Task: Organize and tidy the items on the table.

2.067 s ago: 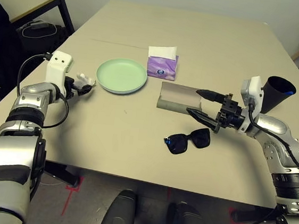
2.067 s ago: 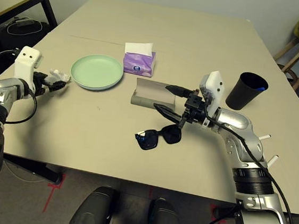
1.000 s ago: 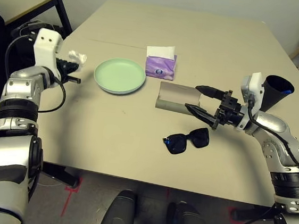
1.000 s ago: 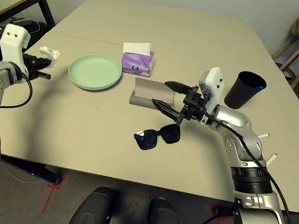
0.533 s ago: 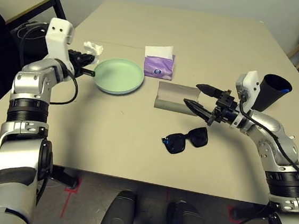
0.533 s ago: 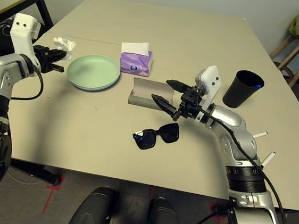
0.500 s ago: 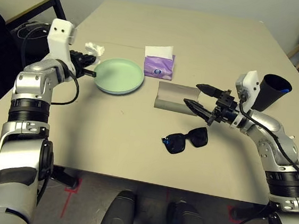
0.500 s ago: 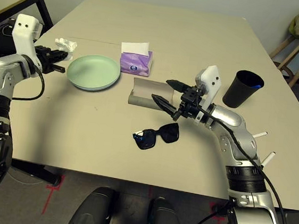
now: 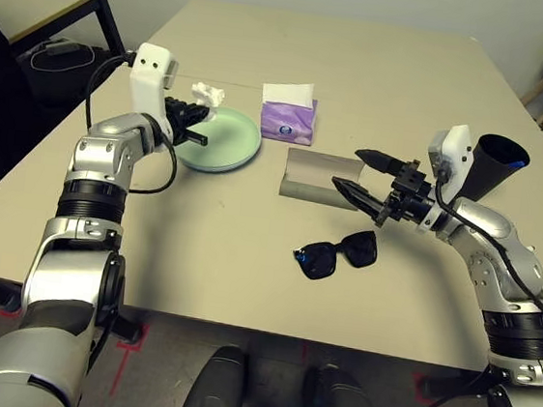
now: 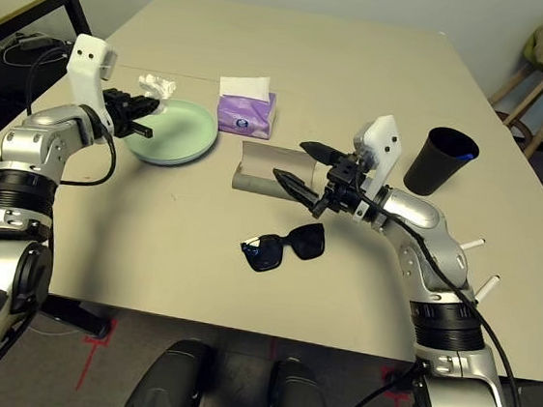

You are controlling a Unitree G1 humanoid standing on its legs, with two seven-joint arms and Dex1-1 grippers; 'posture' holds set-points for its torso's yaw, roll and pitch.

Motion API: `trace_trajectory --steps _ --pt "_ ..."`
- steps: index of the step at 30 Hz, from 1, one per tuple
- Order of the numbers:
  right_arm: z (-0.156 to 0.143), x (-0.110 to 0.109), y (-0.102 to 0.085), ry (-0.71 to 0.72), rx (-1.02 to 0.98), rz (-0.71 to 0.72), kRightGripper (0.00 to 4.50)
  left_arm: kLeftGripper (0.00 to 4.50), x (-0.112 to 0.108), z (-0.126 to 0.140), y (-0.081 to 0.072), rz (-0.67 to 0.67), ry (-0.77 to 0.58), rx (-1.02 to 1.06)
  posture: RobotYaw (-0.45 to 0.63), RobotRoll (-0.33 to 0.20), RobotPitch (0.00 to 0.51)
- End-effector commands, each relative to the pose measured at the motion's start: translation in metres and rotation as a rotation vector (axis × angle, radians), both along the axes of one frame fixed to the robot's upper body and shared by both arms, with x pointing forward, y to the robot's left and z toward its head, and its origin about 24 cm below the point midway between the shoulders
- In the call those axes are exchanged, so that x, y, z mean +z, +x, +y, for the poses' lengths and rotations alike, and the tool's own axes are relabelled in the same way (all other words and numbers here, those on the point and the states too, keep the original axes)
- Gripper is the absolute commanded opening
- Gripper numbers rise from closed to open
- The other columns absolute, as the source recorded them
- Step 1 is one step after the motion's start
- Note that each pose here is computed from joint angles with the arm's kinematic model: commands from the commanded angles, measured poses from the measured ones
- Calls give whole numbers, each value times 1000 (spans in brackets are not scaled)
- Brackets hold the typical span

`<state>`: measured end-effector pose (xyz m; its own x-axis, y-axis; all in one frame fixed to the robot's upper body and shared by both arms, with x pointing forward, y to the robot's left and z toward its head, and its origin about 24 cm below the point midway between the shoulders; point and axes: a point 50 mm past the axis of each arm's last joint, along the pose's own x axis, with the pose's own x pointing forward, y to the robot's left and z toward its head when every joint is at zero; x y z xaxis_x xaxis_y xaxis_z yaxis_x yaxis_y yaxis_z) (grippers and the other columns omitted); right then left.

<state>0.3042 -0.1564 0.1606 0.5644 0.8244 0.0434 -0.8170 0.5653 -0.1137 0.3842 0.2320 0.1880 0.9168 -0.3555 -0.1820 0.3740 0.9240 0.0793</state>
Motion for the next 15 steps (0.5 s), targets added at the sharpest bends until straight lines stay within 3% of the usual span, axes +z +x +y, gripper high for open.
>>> trace_trajectory --steps 1,8,12,15 --pt "1 0 -2 3 14 -4 4500 493 -9 -2 0 13 54 -12 205 0 58" --pt "1 -2 -2 7 17 -5 4500 3006 -15 0 -1 -17 112 -29 206 0 61" --pt "0 -3 -2 5 14 -5 4500 4469 -18 1 -3 -50 80 -35 206 0 61" --pt "1 -3 -1 5 13 -6 4500 4469 -20 5 -7 -82 35 -50 207 0 58"
